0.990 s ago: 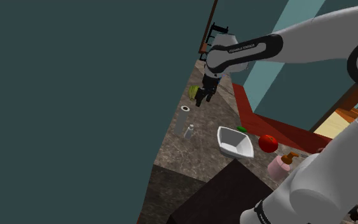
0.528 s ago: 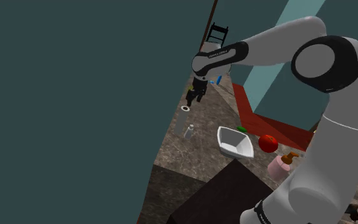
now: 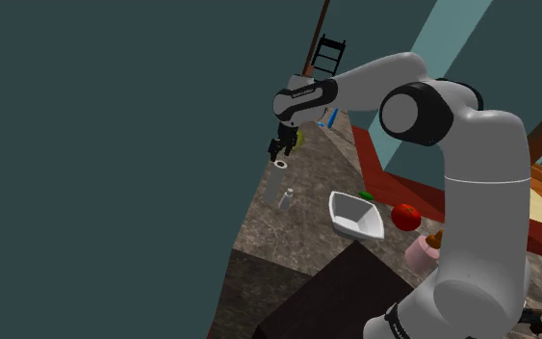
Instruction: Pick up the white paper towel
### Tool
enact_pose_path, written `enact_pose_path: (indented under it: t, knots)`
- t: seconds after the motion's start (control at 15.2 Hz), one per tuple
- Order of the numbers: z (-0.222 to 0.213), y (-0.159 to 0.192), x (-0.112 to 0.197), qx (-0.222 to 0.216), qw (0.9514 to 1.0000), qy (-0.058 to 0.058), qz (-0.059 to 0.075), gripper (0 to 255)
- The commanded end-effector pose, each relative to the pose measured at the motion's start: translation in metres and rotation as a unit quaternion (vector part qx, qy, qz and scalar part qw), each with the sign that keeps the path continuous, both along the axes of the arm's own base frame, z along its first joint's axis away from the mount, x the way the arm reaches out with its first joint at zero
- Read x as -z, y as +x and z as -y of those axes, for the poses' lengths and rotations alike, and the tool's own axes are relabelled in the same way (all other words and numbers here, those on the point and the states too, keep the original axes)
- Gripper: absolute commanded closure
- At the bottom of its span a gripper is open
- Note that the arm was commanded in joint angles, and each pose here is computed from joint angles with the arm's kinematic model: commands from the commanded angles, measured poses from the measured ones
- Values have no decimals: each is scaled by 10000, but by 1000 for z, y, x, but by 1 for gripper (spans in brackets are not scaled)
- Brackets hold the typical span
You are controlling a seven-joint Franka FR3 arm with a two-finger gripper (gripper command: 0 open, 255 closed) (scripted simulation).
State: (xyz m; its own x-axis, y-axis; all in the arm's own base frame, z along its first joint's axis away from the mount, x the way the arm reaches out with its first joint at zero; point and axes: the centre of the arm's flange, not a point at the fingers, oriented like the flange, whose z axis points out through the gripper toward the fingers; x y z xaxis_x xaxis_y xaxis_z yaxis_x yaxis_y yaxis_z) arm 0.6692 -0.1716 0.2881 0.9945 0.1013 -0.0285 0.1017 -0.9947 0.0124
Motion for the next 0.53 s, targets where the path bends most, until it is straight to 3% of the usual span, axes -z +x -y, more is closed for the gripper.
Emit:
enact_pose_path:
  t: [0.0,0.46]
  knots:
    - [2,8,11,-6,10000,6,5,0]
    - [2,8,45,-6,10000,6,5,0]
